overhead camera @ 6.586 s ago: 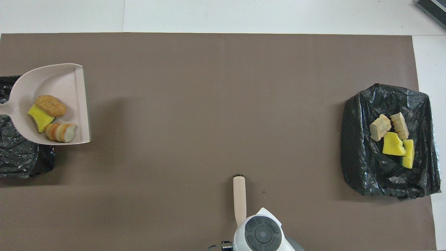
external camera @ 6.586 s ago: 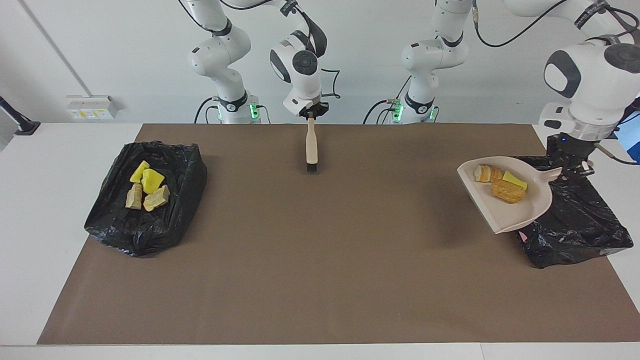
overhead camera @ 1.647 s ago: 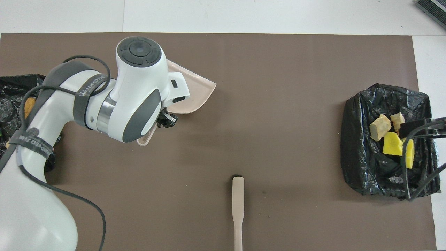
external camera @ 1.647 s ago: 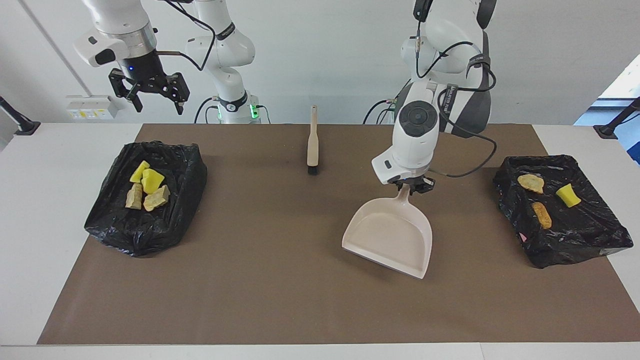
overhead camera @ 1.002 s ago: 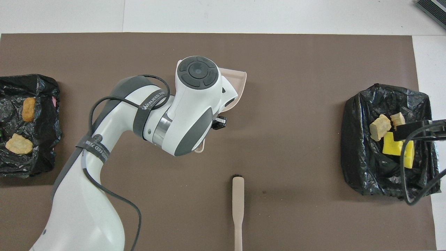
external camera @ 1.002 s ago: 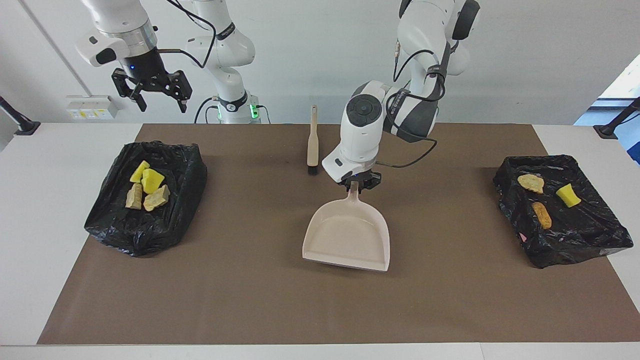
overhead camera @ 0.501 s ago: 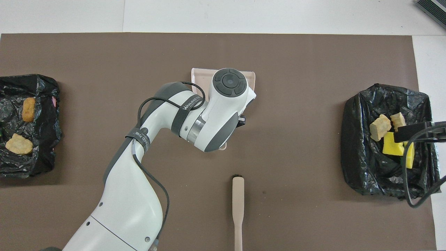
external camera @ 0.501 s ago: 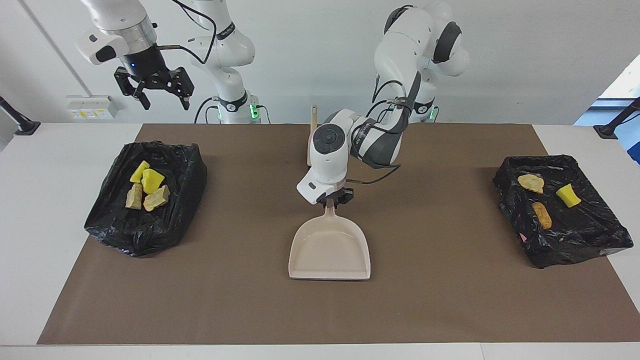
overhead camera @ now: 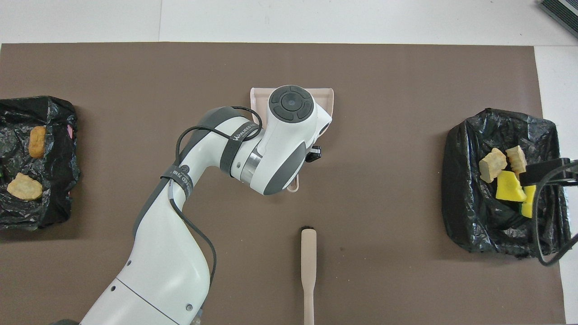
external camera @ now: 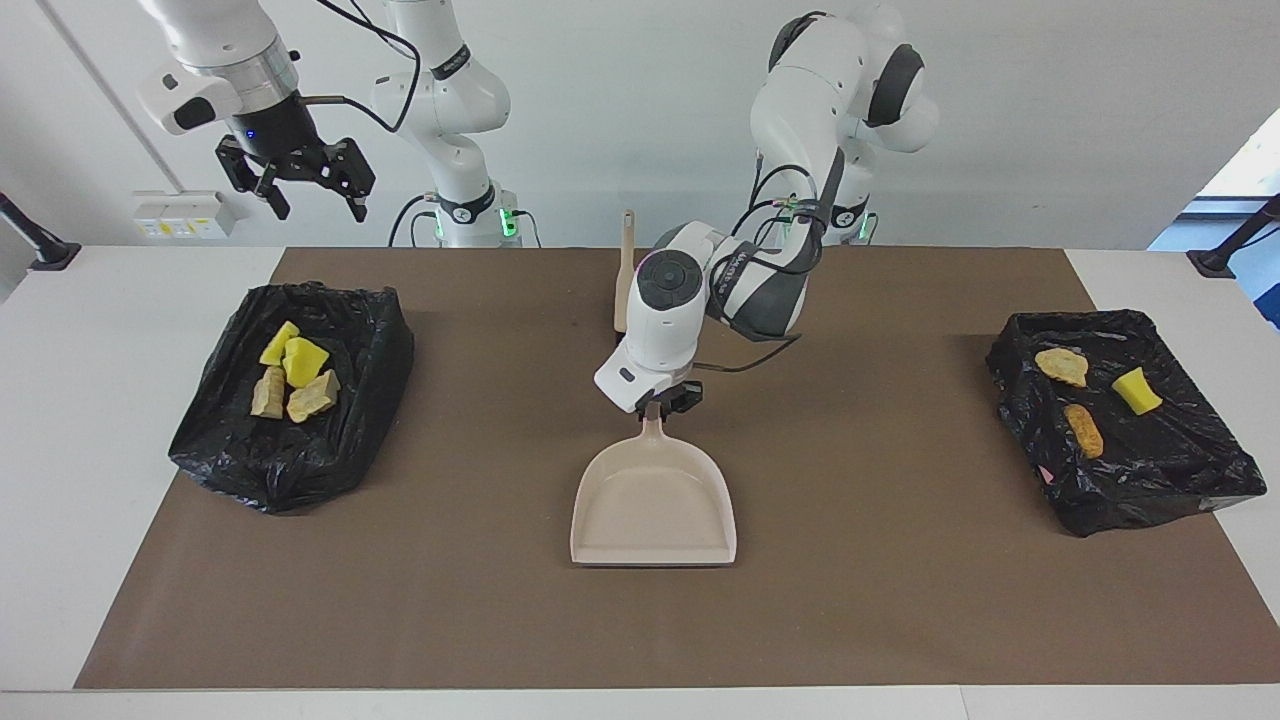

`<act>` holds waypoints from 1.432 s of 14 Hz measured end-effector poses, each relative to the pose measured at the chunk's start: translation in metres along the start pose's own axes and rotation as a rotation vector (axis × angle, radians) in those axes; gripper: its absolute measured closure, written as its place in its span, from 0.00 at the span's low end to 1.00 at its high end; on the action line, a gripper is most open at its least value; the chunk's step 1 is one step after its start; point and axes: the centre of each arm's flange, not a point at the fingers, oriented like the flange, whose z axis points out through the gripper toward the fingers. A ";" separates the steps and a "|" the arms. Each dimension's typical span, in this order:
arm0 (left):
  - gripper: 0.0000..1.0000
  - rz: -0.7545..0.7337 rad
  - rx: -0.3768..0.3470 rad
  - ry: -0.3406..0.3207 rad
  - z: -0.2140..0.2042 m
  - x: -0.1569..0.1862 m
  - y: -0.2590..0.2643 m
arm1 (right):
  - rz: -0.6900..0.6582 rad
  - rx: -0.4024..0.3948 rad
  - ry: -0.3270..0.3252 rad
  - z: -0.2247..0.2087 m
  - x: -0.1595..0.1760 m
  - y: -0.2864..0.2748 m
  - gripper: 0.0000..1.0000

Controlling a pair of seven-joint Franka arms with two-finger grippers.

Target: Sweep and dump trash in bin

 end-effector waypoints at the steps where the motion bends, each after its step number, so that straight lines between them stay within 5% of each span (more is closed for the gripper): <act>1: 0.63 -0.001 0.000 0.000 0.000 0.000 0.000 | -0.005 0.000 0.000 0.000 0.000 -0.003 0.00; 7: 0.01 -0.012 0.001 0.012 -0.004 0.005 -0.007 | -0.013 -0.001 0.001 0.000 0.000 -0.007 0.00; 13: 0.00 -0.058 -0.031 0.072 -0.097 0.006 -0.098 | -0.013 -0.001 0.001 0.000 0.000 -0.007 0.00; 20: 0.00 0.035 -0.043 0.109 -0.203 -0.033 -0.254 | -0.013 -0.001 0.001 0.000 0.000 -0.007 0.00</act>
